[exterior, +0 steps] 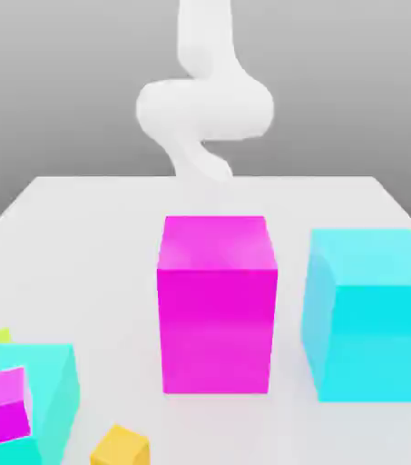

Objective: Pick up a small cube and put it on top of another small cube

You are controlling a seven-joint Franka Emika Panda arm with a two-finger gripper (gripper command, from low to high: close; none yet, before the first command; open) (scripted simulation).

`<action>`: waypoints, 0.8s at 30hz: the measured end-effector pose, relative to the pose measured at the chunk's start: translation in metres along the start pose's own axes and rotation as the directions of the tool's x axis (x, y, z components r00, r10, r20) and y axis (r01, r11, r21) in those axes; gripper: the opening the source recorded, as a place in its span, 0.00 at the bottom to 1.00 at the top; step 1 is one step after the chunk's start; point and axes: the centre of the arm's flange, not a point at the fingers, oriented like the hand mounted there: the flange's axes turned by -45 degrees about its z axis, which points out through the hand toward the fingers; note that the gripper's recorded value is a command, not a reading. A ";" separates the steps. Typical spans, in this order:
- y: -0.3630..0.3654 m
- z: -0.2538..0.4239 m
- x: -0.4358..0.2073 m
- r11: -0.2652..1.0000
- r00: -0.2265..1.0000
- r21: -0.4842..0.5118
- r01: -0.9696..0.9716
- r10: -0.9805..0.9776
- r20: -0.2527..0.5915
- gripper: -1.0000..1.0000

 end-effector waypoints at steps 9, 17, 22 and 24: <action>0.095 0.129 -0.027 0.989 0.969 0.098 0.110 -0.129 0.213 0.50; 0.175 0.224 -0.090 0.964 0.906 0.199 0.175 -0.237 0.351 0.50; 0.226 0.268 -0.145 0.945 0.858 0.258 0.199 -0.296 0.420 0.50; 0.247 0.282 -0.170 0.938 0.838 0.279 0.205 -0.316 0.445 0.50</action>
